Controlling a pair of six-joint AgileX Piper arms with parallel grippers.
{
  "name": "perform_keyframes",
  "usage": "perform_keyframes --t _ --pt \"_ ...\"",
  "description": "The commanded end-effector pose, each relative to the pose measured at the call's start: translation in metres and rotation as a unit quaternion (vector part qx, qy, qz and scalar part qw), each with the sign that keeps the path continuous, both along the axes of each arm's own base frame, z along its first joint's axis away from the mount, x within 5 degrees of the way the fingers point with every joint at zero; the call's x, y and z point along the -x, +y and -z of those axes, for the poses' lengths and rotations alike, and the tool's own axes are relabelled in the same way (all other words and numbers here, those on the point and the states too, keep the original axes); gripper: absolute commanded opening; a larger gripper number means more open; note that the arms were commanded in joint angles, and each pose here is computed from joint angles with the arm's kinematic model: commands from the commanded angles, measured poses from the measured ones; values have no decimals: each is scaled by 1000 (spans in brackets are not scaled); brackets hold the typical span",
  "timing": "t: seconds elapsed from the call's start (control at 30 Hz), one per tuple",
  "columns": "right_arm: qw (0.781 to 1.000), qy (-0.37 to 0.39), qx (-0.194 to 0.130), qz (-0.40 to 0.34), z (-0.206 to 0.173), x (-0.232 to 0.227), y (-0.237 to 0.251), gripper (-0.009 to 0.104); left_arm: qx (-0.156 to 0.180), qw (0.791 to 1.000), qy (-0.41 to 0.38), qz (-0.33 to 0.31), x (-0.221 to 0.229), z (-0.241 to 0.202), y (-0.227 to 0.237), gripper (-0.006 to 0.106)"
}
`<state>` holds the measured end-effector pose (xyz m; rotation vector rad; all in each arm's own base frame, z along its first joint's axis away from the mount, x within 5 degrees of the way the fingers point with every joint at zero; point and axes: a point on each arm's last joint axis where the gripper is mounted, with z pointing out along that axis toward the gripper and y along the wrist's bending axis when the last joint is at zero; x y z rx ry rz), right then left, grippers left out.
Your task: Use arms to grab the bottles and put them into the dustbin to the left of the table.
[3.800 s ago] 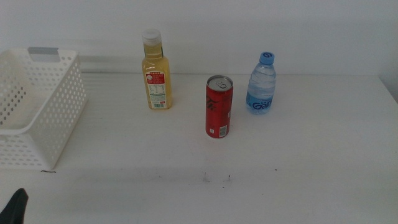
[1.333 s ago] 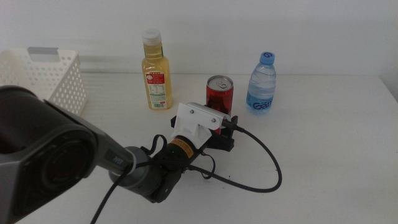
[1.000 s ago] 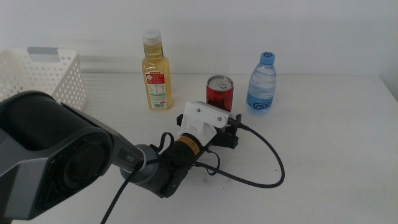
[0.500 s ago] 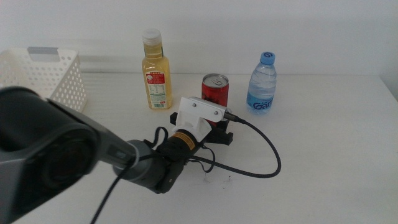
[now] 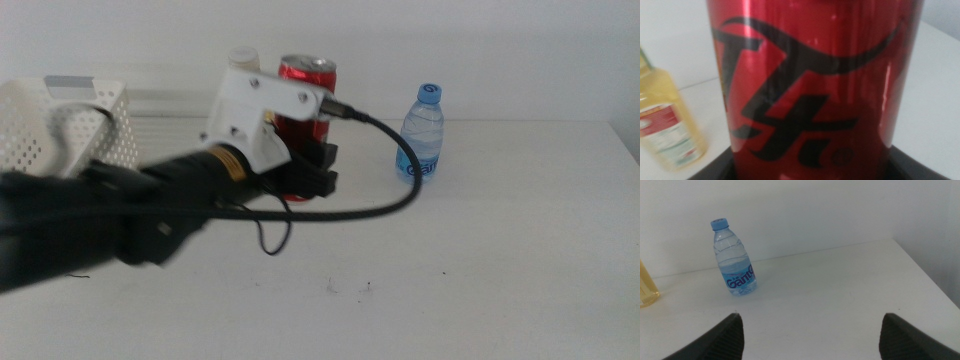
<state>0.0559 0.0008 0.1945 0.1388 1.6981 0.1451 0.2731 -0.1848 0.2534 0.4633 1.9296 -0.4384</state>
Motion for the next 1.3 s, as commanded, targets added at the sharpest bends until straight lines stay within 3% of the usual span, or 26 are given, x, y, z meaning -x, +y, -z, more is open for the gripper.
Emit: perform_keyframes --t 0.0,0.27,0.43,0.53,0.57,0.77,0.9,1.1,1.27 --pt "1000 -4 7 4 0 0 -1 93 0 1000 -1 -8 6 -35 17 -2" --pt "1000 -4 7 4 0 0 -1 93 -105 983 112 -96 -31 -125 127 -2" --pt "1000 -4 7 4 0 0 -1 93 -140 960 200 -136 -50 -146 190 -2" --pt "1000 -4 7 4 0 0 -1 93 -136 946 251 -155 -63 -141 224 -2" --pt "1000 -4 7 4 0 0 -1 93 -143 930 293 -167 -81 -118 261 -2" --pt "1000 -4 7 4 0 0 -1 93 -120 909 357 -178 -103 -67 299 -2" --pt "1000 -4 7 4 0 0 -1 93 -135 903 372 -166 -120 -35 308 -1" --pt "1000 -4 7 4 0 0 -1 93 -138 901 380 -161 -142 10 315 18" --pt "1000 -4 7 4 0 0 -1 93 -137 894 398 -156 -150 37 319 50"
